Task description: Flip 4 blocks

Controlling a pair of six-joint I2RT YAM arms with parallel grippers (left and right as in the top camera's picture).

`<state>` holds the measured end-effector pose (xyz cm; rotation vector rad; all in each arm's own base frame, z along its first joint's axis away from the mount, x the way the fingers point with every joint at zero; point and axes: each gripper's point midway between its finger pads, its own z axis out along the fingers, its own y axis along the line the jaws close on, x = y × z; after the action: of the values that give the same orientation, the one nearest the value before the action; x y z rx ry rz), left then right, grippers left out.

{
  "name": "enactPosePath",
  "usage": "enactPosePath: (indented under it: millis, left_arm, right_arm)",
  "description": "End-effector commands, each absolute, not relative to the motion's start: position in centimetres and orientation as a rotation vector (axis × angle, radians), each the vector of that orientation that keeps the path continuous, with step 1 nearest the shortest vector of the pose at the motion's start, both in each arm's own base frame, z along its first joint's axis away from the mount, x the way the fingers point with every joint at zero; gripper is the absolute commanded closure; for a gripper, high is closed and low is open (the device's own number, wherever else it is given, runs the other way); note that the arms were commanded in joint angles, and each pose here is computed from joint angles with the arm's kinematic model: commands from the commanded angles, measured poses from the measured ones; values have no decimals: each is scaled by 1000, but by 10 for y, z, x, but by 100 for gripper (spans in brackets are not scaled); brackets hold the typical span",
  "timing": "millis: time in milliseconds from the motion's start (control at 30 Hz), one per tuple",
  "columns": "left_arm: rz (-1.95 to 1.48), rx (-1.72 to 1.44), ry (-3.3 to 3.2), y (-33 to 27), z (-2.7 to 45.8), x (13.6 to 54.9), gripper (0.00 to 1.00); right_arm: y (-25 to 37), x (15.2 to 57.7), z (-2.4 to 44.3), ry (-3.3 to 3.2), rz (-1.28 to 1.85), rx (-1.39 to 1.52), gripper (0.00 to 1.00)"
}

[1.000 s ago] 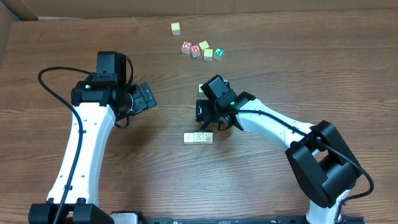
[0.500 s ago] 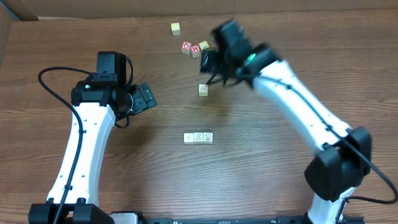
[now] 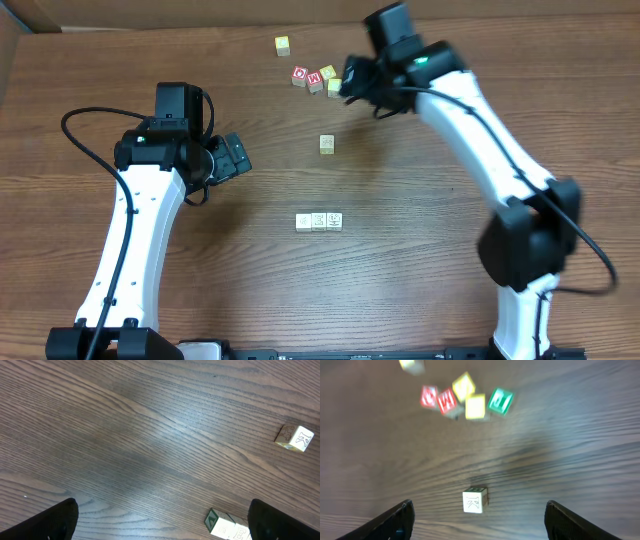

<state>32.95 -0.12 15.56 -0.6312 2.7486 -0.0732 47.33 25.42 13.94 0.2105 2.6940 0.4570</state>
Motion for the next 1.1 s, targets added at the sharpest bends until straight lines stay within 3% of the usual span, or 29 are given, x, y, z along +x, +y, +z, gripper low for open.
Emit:
enactPosePath:
  millis: [0,333,600,733,1067]
  left_arm:
    - [-72,-629,2737,1,159,332,0]
    - [-72,-629,2737,1,159,332,0]
    - [-72,-629,2737,1,159,332,0]
    - [-72,-629,2737,1,159,332,0]
    - [-72,-629,2737,1,159,332,0]
  right_arm:
    - [290,465,100,2749,461,117,16]
    - [314,460,38,2766,295,46,14]
    - [306,459,34,2790,274,62,46]
    - [298,453,31,2823,243,71,39]
    - [296,443,16,2851,215,60,41]
